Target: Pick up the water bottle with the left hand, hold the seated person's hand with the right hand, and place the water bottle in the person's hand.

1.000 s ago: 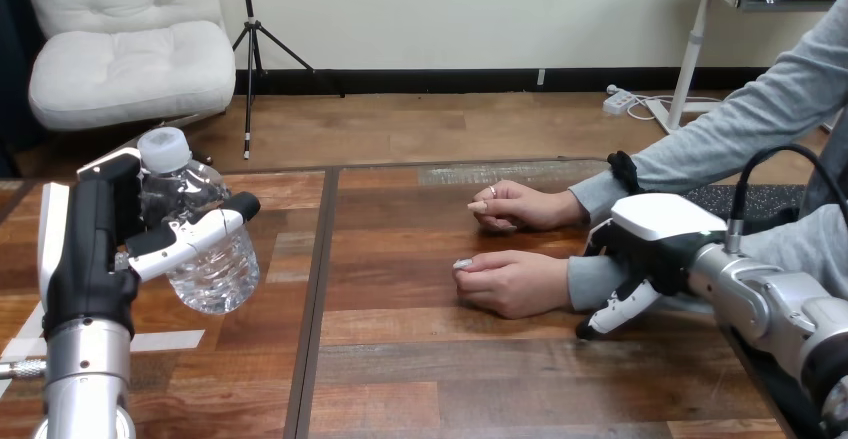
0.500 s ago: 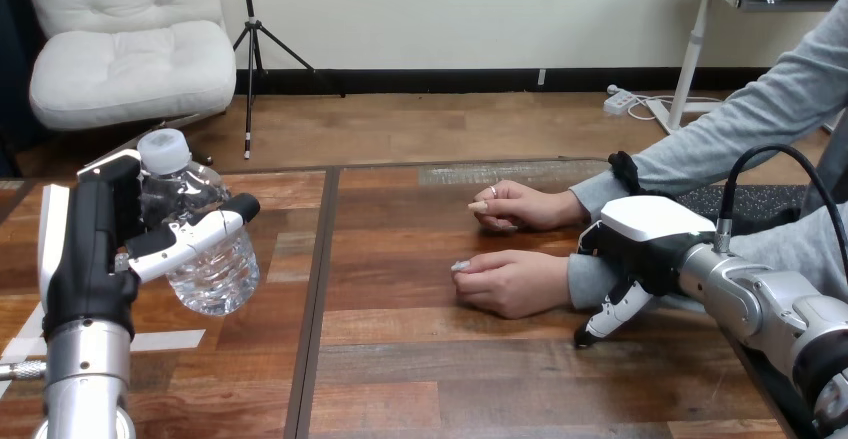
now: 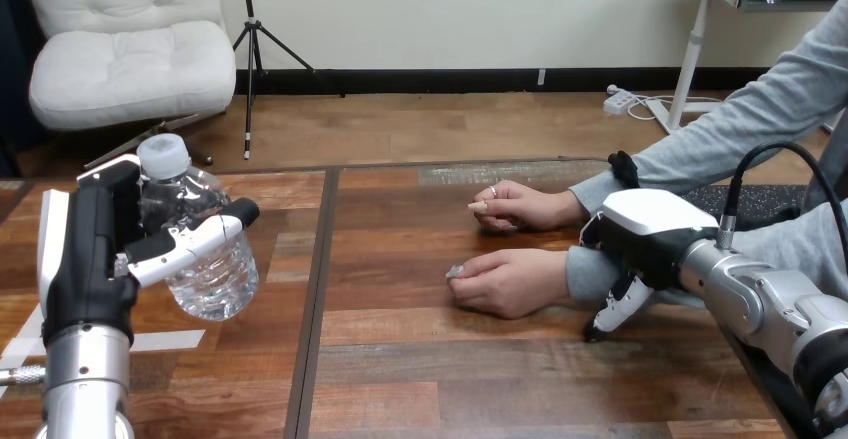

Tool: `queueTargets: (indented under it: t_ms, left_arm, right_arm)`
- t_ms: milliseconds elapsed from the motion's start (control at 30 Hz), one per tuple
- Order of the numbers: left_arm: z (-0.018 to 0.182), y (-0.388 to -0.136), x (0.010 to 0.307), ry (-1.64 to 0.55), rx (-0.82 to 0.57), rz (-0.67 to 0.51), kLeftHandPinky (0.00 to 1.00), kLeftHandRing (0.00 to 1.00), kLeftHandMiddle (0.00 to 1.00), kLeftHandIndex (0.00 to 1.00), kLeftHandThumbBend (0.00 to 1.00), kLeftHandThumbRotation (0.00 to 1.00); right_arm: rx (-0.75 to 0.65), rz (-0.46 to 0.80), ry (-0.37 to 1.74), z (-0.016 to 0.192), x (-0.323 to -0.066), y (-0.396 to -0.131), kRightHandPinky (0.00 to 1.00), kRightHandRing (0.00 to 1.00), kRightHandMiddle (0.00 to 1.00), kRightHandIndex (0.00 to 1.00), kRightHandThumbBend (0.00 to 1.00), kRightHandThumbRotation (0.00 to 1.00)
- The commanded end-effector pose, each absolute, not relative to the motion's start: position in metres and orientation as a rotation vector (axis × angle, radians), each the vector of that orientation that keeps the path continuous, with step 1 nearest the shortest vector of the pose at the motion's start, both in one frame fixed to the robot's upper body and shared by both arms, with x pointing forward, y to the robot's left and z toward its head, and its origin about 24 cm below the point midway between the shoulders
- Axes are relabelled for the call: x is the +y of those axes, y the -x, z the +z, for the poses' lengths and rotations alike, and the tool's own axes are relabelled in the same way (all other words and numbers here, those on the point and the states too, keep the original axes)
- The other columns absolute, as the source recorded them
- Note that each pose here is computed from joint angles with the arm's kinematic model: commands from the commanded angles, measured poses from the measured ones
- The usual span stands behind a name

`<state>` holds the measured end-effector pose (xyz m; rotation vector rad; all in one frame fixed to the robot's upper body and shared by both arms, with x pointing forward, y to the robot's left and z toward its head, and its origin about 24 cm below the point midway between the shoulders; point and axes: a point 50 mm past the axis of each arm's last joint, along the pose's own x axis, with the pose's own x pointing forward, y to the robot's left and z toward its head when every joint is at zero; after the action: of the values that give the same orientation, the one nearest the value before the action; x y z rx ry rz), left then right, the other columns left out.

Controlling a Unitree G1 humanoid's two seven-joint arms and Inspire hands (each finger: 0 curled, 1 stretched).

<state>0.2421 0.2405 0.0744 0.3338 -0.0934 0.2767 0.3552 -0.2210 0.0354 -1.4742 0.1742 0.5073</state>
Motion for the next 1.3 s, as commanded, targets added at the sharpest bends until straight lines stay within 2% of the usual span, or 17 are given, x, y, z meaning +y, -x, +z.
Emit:
queueTargets:
  t_ms: [0,333,1267]
  left_arm:
    - [0.1018,-0.2487,0.2337,-0.315,-0.223,0.269,0.31,0.37,0.42,0.43,0.66,0.00]
    - [0.1020,-0.2485,0.2337,-0.327,-0.226,0.270,0.31,0.37,0.42,0.43,0.66,0.00]
    - [0.1026,-0.2478,0.2348,-0.319,-0.234,0.269,0.31,0.36,0.41,0.43,0.66,0.00]
  right_arm:
    - [0.023,0.431,1.445,0.0703,-0.2054,-0.3751,0.28,0.33,0.41,0.48,0.93,0.11]
    - [0.025,0.437,1.446,0.0702,-0.2057,-0.3748,0.26,0.31,0.38,0.45,0.92,0.01]
    - [0.033,0.424,1.441,0.0692,-0.2092,-0.3739,0.24,0.28,0.35,0.40,0.86,0.00]
